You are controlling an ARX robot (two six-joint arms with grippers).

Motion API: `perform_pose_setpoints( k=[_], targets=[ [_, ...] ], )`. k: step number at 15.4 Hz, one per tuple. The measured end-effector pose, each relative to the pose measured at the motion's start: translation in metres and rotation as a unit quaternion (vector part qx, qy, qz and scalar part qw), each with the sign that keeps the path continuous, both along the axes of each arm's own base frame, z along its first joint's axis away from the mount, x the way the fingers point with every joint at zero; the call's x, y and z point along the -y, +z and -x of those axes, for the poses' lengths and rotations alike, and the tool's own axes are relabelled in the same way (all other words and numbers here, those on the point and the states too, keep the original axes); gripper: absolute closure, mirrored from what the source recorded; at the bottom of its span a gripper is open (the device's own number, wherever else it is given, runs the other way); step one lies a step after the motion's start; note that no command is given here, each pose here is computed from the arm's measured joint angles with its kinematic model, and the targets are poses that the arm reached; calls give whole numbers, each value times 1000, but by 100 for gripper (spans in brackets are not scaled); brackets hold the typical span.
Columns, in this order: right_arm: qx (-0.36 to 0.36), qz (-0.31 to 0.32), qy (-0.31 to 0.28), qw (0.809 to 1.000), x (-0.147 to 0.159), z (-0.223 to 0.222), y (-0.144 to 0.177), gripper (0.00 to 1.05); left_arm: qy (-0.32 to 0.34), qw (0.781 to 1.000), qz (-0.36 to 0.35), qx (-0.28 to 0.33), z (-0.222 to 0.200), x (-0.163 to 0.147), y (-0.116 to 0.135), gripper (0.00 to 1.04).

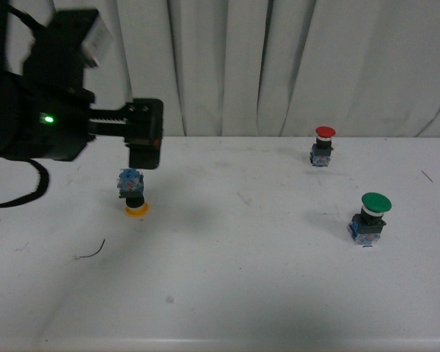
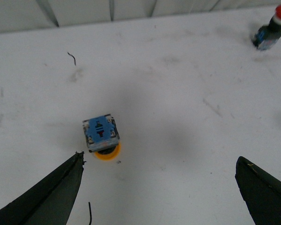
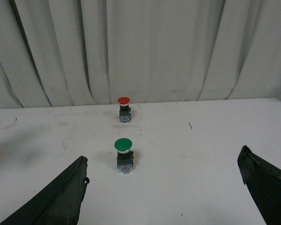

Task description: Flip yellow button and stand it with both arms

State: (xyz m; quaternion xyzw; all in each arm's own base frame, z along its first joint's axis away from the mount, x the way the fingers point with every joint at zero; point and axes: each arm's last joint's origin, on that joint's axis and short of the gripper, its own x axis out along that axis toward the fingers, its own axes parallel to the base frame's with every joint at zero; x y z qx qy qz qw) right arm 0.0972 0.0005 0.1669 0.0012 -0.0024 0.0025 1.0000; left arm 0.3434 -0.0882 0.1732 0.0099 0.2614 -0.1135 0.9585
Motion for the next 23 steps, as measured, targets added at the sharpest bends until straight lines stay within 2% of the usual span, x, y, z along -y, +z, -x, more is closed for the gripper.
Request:
perform_pose_setpoints(
  k=[1,3,6,9,13,17,23],
  targets=[
    [0,0,0,1000,0,0,0,6,6,999,-8,-40,-24,4,-9,7],
    [0,0,0,1000,0,0,0,6,26,996,4,-81,-63,5,-9,7],
    [0,0,0,1000,0,0,0,6,59,991,10,-119,-95,-4,-9,7],
    [0,0,0,1000,0,0,0,6,89,981,9,-173,-108,-12,-33,7],
    [0,0,0,1000,0,0,0,6,87,980,8,-180,-113,-12,-39,7],
    [0,0,0,1000,0,0,0,6,87,977,-14,-196,-114,-12,-59,7],
    [0,0,0,1000,0,0,0,6,96,976,-20,-193,-117,-18,-61,8]
  ],
)
